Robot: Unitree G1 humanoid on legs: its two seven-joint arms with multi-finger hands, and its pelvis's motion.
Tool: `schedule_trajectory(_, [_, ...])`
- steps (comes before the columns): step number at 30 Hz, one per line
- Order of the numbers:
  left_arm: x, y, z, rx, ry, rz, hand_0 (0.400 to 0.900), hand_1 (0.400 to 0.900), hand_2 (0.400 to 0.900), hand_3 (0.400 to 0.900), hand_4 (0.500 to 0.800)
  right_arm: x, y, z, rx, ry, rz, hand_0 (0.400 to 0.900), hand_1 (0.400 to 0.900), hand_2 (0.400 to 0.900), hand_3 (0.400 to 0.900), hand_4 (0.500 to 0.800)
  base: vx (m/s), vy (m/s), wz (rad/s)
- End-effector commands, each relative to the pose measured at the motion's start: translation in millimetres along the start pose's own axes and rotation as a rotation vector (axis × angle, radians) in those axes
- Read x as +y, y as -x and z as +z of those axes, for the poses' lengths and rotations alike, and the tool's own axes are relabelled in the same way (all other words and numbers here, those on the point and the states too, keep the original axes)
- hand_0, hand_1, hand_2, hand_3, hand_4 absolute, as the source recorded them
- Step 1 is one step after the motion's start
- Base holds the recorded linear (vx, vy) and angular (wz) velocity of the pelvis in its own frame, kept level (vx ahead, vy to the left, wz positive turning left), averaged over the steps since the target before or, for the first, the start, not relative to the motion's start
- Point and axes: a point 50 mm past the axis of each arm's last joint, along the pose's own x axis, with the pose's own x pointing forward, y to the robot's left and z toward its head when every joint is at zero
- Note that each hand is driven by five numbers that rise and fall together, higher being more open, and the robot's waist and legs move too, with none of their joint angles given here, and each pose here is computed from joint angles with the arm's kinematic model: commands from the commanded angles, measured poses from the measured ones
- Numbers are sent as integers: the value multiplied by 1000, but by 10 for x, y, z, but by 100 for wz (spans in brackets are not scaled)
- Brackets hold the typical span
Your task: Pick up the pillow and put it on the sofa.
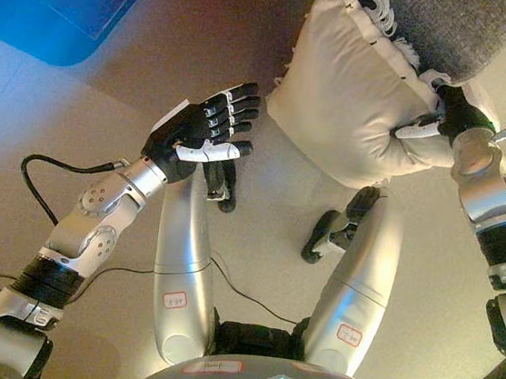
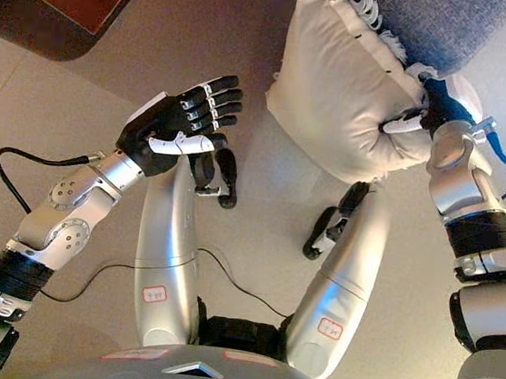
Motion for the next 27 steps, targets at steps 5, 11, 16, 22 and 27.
schedule_trajectory(5, [-213, -157, 316, -191, 20, -136, 900, 900, 900, 900, 800, -430, -15, 256, -101, -36, -162, 400, 400, 400, 400, 500, 33, 17, 3])
schedule_trajectory(11, [-197, -163, 317, -214, 19, -111, 900, 900, 900, 900, 800, -484, 40, 361, -194, -55, -288, 400, 400, 400, 400, 500, 0, 14, -4])
schedule_trajectory(16, [-148, -85, 205, -202, 97, 14, 900, 900, 900, 900, 800, -353, 176, 362, -283, -52, -374, 400, 400, 400, 400, 500, 58, 40, -8])
schedule_trajectory(22, [-104, 15, -35, -91, 163, 151, 900, 900, 900, 900, 800, -286, 379, 381, -387, -48, -510, 400, 400, 400, 400, 500, 34, 7, -2])
schedule_trajectory(27, [-45, 172, -276, 44, 245, 261, 900, 900, 900, 900, 800, -289, 615, 378, -486, -14, -593, 400, 400, 400, 400, 500, 65, 14, 0])
